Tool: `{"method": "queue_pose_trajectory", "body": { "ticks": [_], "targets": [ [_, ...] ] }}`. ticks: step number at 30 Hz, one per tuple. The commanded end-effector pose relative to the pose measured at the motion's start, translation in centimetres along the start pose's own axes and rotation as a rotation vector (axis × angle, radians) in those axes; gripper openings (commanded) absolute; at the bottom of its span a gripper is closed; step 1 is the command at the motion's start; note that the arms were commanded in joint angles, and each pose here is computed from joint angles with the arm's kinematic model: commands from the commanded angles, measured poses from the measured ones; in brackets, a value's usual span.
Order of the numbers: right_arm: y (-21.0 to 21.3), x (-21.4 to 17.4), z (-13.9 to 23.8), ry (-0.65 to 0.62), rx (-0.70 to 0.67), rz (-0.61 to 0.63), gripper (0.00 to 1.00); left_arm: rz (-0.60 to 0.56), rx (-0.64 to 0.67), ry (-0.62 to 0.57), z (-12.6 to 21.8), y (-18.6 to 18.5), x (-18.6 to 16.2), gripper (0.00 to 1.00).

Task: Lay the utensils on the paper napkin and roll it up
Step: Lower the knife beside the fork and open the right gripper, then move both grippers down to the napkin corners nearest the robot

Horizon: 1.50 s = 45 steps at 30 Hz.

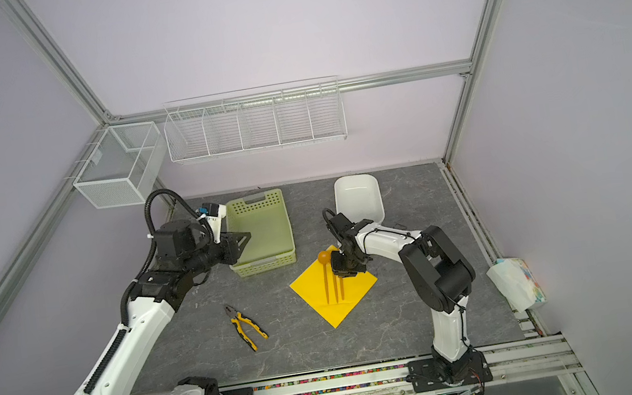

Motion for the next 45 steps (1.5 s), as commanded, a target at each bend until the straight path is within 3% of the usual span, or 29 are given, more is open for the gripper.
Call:
{"method": "queue_pose_trajectory", "body": {
  "ticks": [1,9,15,26,30,34,38,41,45],
  "targets": [
    [-0.5,-0.8,-1.0,0.033,-0.022,-0.016,0.15,-0.006,0.01,0.006,0.0,0.4,-0.3,0.28],
    [-0.4,-0.7,0.0,0.009,-0.026,-0.014,0.24,-0.006,0.009,0.007,-0.1,0.4,-0.3,0.28],
    [0.0,-0.1,3.5,-0.081,-0.042,0.007,0.3,0.004,-0.003,0.016,-0.3,0.4,-0.5,0.28],
    [1.6,0.1,9.8,-0.303,0.009,0.256,0.31,0.045,-0.097,0.101,-2.3,-1.3,-2.0,0.28],
    [3.2,-0.3,10.9,-0.353,0.091,0.415,0.31,0.082,-0.154,0.164,-3.8,-3.2,-3.9,0.23],
    [4.4,-1.9,11.1,-0.404,0.087,0.654,0.3,0.198,-0.206,0.209,-5.2,-4.0,-5.6,0.14],
    [6.2,-5.4,10.6,-0.406,0.055,1.035,0.28,0.265,-0.204,0.248,-6.5,-4.4,-7.6,0.07],
    [7.1,-8.0,10.1,-0.388,0.06,1.24,0.28,0.277,-0.19,0.297,-7.4,-4.6,-9.4,0.04],
    [7.4,-10.3,8.8,-0.335,0.045,1.376,0.29,0.292,-0.168,0.378,-8.7,-4.6,-12.0,0.01]
  ]
}}
Point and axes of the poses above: each gripper's point midway between its finger pads, its own z axis back along the fingers, its own y axis along the line the jaws close on, x = y × z, the point moved 4 cm from there along z, back along the fingers, and after that the axes turned 14 degrees about z, right-handed, at the moved point
